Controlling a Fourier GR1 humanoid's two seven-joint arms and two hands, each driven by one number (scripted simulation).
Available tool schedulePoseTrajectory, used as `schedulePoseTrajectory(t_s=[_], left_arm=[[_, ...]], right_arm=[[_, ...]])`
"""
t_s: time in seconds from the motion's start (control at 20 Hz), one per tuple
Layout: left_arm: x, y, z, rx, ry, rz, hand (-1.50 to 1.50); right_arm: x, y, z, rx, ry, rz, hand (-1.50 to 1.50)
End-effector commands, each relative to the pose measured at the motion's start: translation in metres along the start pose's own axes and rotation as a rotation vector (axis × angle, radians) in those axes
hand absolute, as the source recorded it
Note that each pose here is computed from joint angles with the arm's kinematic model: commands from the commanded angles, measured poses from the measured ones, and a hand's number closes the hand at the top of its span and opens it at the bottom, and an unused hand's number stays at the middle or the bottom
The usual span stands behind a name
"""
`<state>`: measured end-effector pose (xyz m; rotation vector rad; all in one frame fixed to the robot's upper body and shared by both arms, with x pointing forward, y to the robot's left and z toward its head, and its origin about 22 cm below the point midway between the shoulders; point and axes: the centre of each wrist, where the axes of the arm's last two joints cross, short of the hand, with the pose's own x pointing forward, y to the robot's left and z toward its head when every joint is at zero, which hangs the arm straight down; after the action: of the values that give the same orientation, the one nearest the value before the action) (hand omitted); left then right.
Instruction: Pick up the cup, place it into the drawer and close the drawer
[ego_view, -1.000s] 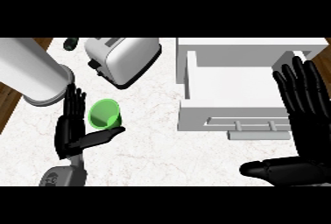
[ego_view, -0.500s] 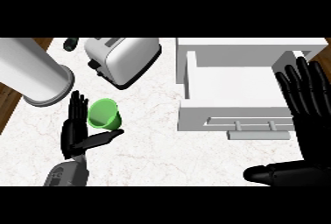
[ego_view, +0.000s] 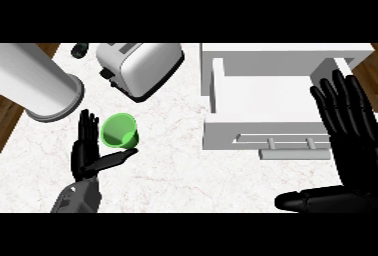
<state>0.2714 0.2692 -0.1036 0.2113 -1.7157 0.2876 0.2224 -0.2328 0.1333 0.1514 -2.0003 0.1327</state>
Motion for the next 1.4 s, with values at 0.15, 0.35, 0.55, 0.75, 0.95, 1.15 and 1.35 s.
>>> schedulePoseTrajectory(t_s=[0.15,0.35,0.55,0.75,0.95,1.15,1.35], left_arm=[[-0.02,0.022,0.004,0.003,0.012,-0.009,-1.5],[-0.034,-0.002,0.007,-0.007,0.03,0.011,-1.5],[-0.025,0.009,0.004,-0.055,0.018,0.012,-1.5],[-0.028,-0.012,-0.015,-0.039,0.0,0.045,-1.5],[-0.032,0.012,-0.013,-0.02,-0.004,0.087,-1.5],[-0.037,-0.006,-0.006,-0.027,0.012,0.105,-1.5],[-0.04,-0.003,-0.002,-0.047,0.01,0.184,-1.5]], right_arm=[[0.003,-0.01,0.004,0.006,-0.002,-0.019,-1.5],[-0.012,0.007,0.001,0.004,0.008,0.011,-1.5],[0.021,0.005,-0.011,0.017,0.008,-0.01,-1.5],[0.004,-0.002,-0.017,0.017,-0.02,-0.009,-1.5],[0.017,0.003,0.001,0.019,0.007,0.001,-1.5],[0.03,0.011,-0.002,0.003,-0.002,-0.015,-1.5],[0.001,-0.004,-0.011,0.03,-0.019,-0.014,-1.5]])
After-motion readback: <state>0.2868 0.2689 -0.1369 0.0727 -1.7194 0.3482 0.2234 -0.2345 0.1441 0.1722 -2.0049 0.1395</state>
